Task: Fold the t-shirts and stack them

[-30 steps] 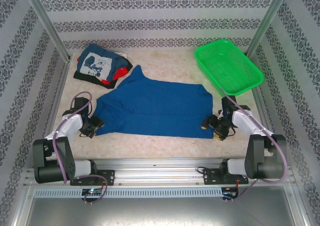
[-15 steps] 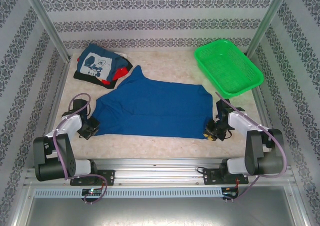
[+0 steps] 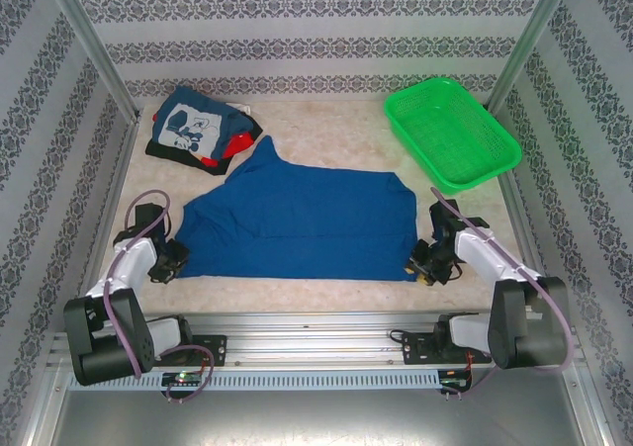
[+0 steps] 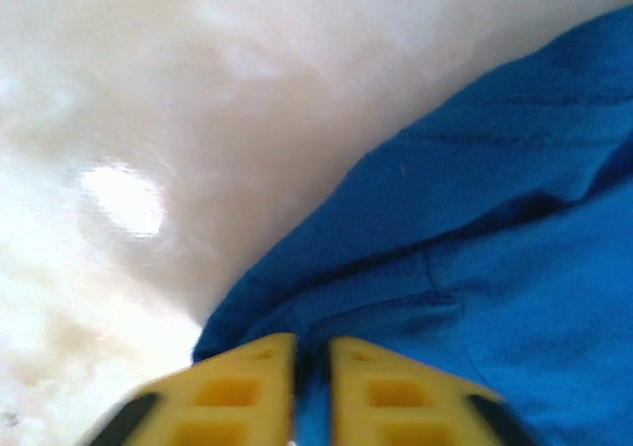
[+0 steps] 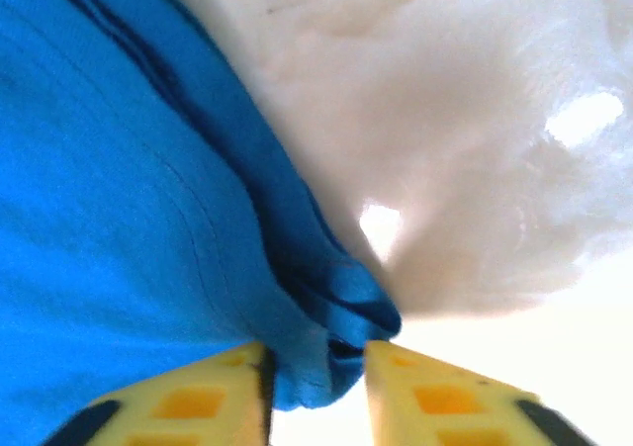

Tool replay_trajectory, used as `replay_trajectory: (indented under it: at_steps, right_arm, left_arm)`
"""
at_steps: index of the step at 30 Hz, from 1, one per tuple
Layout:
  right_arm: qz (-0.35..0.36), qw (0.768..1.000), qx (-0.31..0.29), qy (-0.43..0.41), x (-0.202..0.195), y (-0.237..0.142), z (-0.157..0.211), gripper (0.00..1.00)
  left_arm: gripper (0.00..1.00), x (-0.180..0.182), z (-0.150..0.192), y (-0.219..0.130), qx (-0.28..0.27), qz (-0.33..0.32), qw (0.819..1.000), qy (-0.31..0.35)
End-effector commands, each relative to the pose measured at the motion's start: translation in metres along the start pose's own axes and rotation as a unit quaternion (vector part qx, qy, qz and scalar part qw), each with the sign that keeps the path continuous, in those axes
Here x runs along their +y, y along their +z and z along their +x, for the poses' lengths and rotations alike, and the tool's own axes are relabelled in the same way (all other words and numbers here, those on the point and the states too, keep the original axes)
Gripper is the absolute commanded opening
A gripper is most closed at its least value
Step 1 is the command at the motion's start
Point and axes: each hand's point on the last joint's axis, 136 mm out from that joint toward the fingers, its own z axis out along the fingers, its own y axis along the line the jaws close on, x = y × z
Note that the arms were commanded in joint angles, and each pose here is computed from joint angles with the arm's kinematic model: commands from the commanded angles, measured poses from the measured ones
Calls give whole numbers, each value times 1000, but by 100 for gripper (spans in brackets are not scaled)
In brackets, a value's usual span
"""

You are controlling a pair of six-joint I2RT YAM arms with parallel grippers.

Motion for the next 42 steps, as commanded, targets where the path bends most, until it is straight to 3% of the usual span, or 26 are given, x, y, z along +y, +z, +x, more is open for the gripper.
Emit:
replay_trajectory:
  at_steps: [1,3,5,9,13,17,20,28,42]
  right_arm:
    - [18,1000,-4,-9,-2,-17,9,45]
    - [15,999,-21,-36,7,-36,9,51]
    - [6,997,-35,-72,20,-51,9,56]
    - [-37,985,-44,-162,59,-67,11,75]
    - [-91,969,-65,-222,95,-75,13,86]
    - [-146,947,-108,-265,118,-91,16,93]
    - [-166,937,-120,-283,122,-97,20,97]
    - [-193,925,-123,-305,123,-103,29,98]
    - [-193,936,-112,-273,106,-97,27,98]
  left_arm:
    - [37,11,-7,-19,-18,-27,999,-5]
    - [47,7,-16,-33,-32,-27,999,-5]
    - [51,-7,-27,-50,-52,-12,999,5]
    - [61,-76,-42,-85,-95,47,990,92]
    - [65,-148,-28,-88,-65,82,977,186]
    - [65,-198,-8,-67,-24,68,957,282]
    - [59,-210,-2,-41,5,25,947,319]
    - [40,-218,-17,2,2,-82,926,368]
    - [33,-205,-8,29,32,-114,909,400]
